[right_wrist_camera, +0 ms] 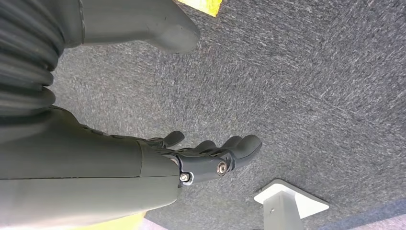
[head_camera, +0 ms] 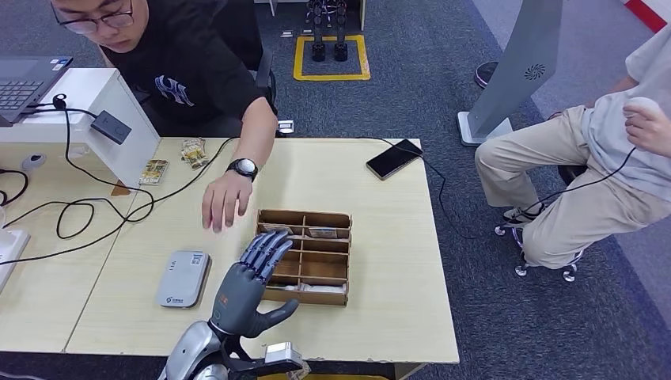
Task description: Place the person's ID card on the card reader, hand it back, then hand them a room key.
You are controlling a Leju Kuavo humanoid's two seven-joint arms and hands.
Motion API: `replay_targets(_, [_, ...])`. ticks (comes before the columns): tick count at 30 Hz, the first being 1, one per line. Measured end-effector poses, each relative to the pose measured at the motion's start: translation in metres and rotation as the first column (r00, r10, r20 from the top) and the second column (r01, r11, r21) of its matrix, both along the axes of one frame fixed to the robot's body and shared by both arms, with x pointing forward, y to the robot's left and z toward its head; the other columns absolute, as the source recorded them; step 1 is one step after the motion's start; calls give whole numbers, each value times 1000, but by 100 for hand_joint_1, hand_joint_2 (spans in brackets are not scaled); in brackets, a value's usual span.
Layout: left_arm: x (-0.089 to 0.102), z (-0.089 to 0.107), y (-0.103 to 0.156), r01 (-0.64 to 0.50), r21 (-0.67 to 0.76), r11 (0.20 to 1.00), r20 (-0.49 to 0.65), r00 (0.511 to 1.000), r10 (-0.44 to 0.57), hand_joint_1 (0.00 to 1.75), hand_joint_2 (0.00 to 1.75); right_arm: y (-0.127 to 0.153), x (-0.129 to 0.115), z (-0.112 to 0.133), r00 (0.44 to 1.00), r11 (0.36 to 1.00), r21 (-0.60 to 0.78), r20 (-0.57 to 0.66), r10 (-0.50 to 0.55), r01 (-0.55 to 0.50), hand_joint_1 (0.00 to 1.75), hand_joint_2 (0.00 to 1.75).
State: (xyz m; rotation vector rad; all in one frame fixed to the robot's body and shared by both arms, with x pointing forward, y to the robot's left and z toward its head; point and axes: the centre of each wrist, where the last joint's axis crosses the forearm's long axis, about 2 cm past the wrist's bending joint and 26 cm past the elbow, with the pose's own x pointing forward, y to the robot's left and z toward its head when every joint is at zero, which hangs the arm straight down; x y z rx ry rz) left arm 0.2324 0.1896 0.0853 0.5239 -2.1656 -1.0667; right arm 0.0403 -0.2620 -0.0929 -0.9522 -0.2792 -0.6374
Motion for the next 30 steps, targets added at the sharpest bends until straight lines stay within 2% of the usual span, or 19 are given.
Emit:
replay_targets(12, [1, 0, 2, -26, 6, 1000, 8, 1000, 26, 0, 175, 0, 0, 0, 1000, 1000, 0, -5, 12, -12, 0, 175])
replay_targets(30, [4, -8, 9, -96, 167, 981, 39, 995, 91, 0, 175, 0, 0, 0, 1000, 1000, 2, -10, 21, -21, 0, 175])
